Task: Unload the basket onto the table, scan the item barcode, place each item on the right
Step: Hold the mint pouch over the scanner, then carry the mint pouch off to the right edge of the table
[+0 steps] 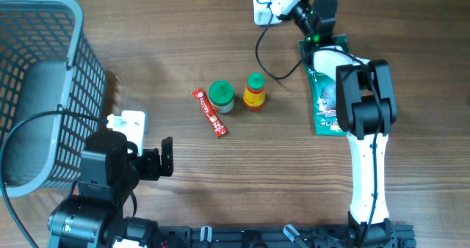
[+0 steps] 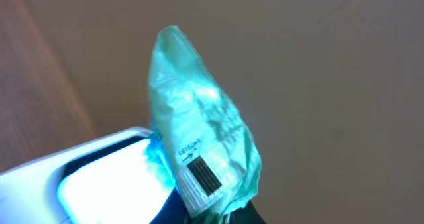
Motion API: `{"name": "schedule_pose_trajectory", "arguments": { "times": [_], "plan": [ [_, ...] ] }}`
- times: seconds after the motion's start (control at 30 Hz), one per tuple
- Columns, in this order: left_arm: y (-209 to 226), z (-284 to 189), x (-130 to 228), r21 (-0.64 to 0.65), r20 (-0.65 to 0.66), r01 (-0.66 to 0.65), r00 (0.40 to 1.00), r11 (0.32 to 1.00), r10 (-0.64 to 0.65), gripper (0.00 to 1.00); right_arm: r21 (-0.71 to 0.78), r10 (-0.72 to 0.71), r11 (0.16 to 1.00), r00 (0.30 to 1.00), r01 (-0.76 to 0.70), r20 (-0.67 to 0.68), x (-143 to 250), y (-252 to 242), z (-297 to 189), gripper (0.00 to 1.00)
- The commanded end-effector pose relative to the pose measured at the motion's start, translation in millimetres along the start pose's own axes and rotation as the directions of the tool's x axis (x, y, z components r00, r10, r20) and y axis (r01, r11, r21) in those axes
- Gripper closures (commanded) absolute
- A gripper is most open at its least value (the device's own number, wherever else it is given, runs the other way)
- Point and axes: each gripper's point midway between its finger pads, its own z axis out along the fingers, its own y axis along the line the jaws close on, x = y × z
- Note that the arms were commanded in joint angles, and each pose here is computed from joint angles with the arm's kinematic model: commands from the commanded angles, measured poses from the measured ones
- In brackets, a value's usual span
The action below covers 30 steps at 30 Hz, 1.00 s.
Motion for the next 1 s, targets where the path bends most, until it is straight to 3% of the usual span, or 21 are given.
{"name": "schedule_pose_trajectory", "arguments": {
  "times": [0.0,0.17,0.47,0.77,0.97],
  "plan": [
    [-1.8,0.3,1.0,0.009,0.002,0.005,1.000,1.000,-0.005,0.00,-0.123,0.053,0.990,0.995,-0.063,-0.080,24.5,42.4,-1.1,0.95],
    [-1.8,0.3,1.0,0.009,0.002,0.005,1.000,1.000,-0.005,0.00,-0.184,0.078,0.977,0.987,-0.104,-0.141,37.9,60.5,-6.0,0.95],
    [-1.8,0.3,1.0,0.009,0.002,0.005,1.000,1.000,-0.005,0.00,-0.173,0.079,0.980,0.987,-0.102,-0.138,33.0,53.2,-5.4,0.95],
    [-1.8,0.3,1.0,0.009,0.002,0.005,1.000,1.000,-0.005,0.00,-0.042,0.063,0.997,0.996,-0.066,-0.069,-28.8,-30.9,-5.6,0.95],
    [-1.8,0.3,1.0,0.009,0.002,0.005,1.000,1.000,-0.005,0.00,0.072,0.084,0.995,0.986,-0.075,-0.144,-47.1,-93.0,-21.5,0.95]
  ]
}}
